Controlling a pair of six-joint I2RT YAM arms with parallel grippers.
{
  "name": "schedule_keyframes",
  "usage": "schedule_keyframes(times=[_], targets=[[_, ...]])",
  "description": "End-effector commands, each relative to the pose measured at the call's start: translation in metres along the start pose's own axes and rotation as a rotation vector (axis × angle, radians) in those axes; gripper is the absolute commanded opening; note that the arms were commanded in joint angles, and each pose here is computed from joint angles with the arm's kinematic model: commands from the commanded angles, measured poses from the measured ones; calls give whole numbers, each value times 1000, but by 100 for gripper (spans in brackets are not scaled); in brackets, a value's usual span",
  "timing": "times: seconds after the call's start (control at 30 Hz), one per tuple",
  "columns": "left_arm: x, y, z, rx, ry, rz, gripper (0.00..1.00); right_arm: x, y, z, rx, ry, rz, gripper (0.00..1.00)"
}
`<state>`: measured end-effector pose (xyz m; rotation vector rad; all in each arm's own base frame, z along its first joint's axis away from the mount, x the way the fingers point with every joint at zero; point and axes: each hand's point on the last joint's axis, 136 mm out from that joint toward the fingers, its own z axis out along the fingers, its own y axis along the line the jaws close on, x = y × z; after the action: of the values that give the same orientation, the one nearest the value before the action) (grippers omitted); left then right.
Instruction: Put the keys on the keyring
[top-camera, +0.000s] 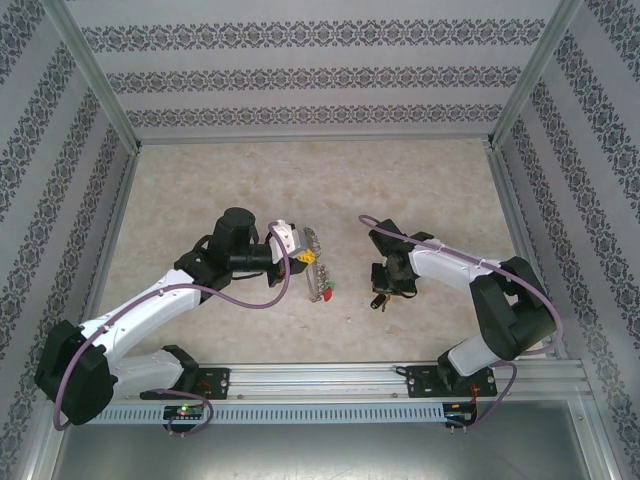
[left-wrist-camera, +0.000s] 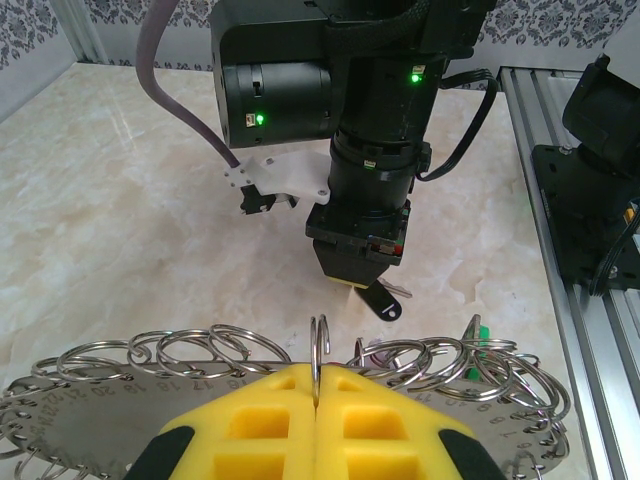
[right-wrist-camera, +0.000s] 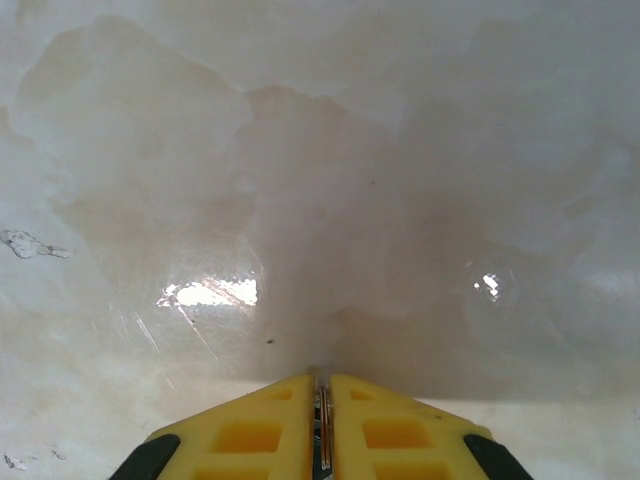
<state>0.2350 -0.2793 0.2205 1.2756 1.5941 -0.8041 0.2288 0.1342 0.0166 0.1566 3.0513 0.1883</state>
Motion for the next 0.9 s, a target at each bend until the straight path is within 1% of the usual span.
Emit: schedule_keyframes(times=[0.0,0.1,0.23,0.53,0.73,0.8,0.87], targets=[[-24,3,-7,-8,-48,52,0,-1,1,-4,17,-4,-17,12],[-25,4,-7,-9,-52,52,0,-3,2,-6,16,-9,-21,11],[-25,4,-8,-10,-53,51,0,-1,0,-4,22,-1,-22,12],[-27,3,-7,-7,-54,52,0,0,1,-3,19,3,-23,12],[-26,4,-8,-11,-55,51,0,0,1,-2,22,11,-24,15],[-26,3,-8,-9,-55,48,0,0,1,-1,20,13,-24,15],[-27,3,-8,-10,-58,48,0,0,1,-1,20,17,-24,13]])
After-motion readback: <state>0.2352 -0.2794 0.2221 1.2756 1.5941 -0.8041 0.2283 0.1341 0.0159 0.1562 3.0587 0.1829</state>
